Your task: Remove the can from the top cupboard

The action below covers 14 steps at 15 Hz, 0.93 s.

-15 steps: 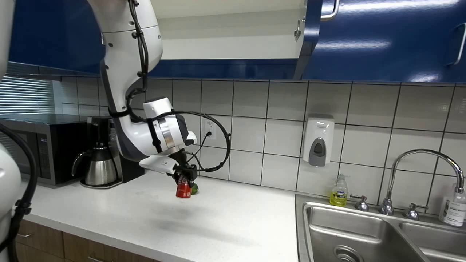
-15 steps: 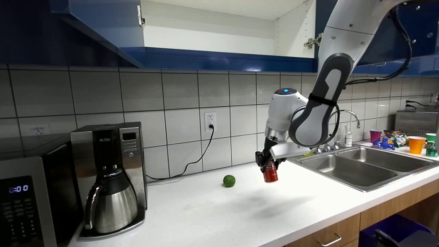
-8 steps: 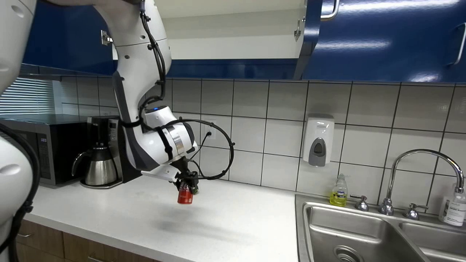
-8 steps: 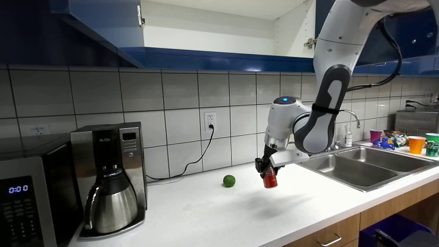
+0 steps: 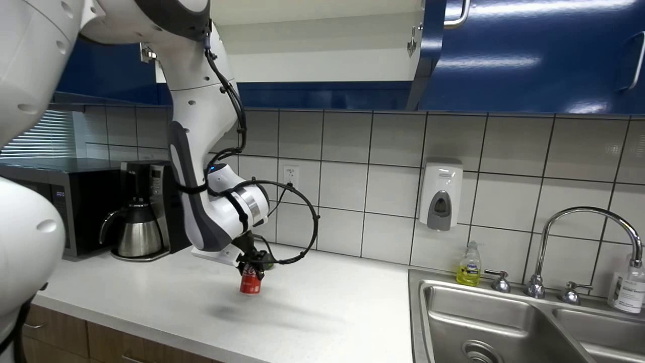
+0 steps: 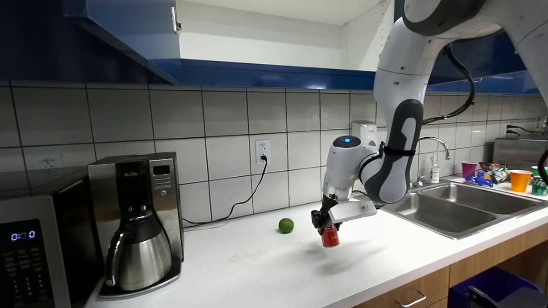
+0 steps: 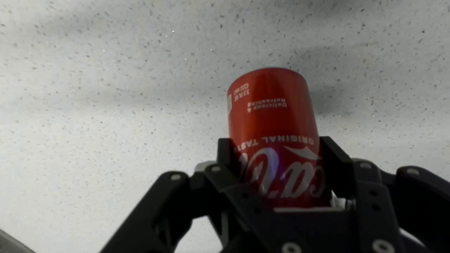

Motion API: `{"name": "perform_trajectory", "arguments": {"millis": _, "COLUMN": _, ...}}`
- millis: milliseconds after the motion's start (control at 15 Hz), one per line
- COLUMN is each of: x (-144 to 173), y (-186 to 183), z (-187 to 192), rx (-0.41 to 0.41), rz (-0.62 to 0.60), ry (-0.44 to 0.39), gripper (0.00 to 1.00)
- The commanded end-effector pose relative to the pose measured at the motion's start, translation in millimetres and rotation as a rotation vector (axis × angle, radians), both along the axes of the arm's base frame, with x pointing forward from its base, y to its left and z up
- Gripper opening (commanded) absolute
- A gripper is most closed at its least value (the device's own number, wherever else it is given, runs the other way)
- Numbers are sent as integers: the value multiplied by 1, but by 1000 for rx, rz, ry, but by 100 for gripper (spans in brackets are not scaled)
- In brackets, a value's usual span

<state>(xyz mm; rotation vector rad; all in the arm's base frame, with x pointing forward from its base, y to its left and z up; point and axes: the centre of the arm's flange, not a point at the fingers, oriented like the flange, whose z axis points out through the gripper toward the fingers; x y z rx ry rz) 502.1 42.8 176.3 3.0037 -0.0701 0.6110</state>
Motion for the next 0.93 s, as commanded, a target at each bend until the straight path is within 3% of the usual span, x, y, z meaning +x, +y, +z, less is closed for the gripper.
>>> {"name": "perform_trajectory", "arguments": {"millis": 0, "x": -1, "y": 7, "z": -28, "rx": 11, "rz": -6, "ry": -35, "gripper": 38}}
{"name": "perform_trajectory", "arguments": {"millis": 800, "x": 19, "y": 4, "z": -56, "rx": 21, "rz": -20, "ry": -68, "gripper": 38}}
{"name": "perform_trajectory", "arguments": {"millis": 867, "x": 30, "y": 3, "z": -30, "rx": 17, "rz": -15, "ry": -45, "gripper": 63}}
